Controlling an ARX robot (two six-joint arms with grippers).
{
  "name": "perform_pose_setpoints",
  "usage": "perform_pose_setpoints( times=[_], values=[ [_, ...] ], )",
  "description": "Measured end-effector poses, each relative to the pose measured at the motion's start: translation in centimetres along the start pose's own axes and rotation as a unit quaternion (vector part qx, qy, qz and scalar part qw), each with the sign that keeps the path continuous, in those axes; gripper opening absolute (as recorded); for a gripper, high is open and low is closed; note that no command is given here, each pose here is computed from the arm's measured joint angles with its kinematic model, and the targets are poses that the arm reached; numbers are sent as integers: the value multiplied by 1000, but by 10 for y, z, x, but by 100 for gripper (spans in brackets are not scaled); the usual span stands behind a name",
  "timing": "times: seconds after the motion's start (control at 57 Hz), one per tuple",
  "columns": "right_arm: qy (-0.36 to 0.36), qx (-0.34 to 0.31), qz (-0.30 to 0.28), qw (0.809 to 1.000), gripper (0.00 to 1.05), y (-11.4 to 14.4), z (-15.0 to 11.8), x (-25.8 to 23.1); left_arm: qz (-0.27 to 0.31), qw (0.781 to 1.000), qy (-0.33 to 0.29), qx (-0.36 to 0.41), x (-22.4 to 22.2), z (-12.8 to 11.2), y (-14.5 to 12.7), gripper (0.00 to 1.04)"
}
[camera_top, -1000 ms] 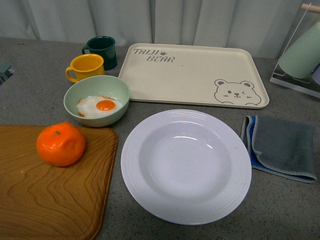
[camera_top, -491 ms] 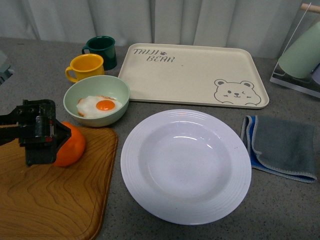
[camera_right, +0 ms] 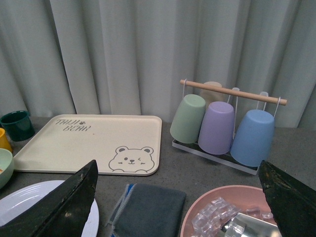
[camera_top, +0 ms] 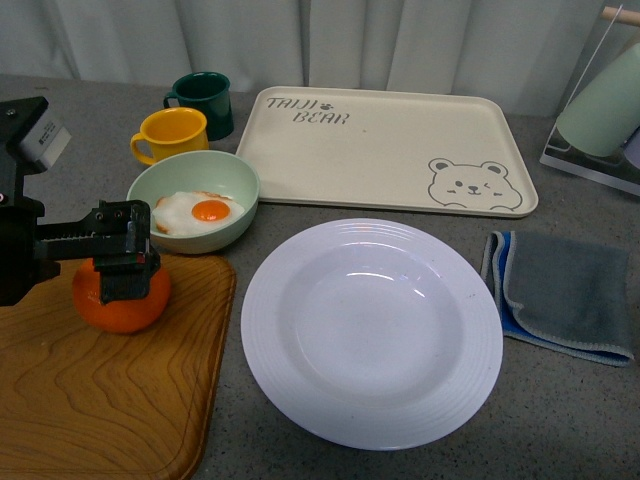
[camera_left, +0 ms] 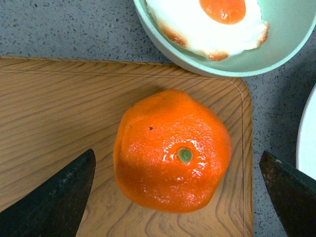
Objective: Place orange and plate with both arms
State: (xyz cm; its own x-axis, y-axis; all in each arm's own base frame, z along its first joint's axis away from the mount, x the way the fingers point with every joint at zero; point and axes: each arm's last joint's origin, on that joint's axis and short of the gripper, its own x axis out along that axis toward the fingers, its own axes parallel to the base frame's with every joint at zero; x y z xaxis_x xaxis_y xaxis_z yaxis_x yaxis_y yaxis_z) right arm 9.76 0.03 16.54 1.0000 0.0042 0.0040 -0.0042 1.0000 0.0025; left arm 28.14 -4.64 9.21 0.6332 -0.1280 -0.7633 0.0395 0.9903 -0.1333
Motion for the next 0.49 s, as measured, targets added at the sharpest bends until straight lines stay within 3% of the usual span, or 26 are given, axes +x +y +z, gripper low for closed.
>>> perform_pose_setpoints(
  times=[0.246, 0.491],
  values=[
    [0, 0, 0, 1000, 95, 0, 0, 0, -4, 1000, 17, -13, 15, 1, 3, 98],
    [0, 0, 0, 1000, 95, 0, 0, 0, -8, 1000, 25, -12, 18, 0, 1, 64]
  ],
)
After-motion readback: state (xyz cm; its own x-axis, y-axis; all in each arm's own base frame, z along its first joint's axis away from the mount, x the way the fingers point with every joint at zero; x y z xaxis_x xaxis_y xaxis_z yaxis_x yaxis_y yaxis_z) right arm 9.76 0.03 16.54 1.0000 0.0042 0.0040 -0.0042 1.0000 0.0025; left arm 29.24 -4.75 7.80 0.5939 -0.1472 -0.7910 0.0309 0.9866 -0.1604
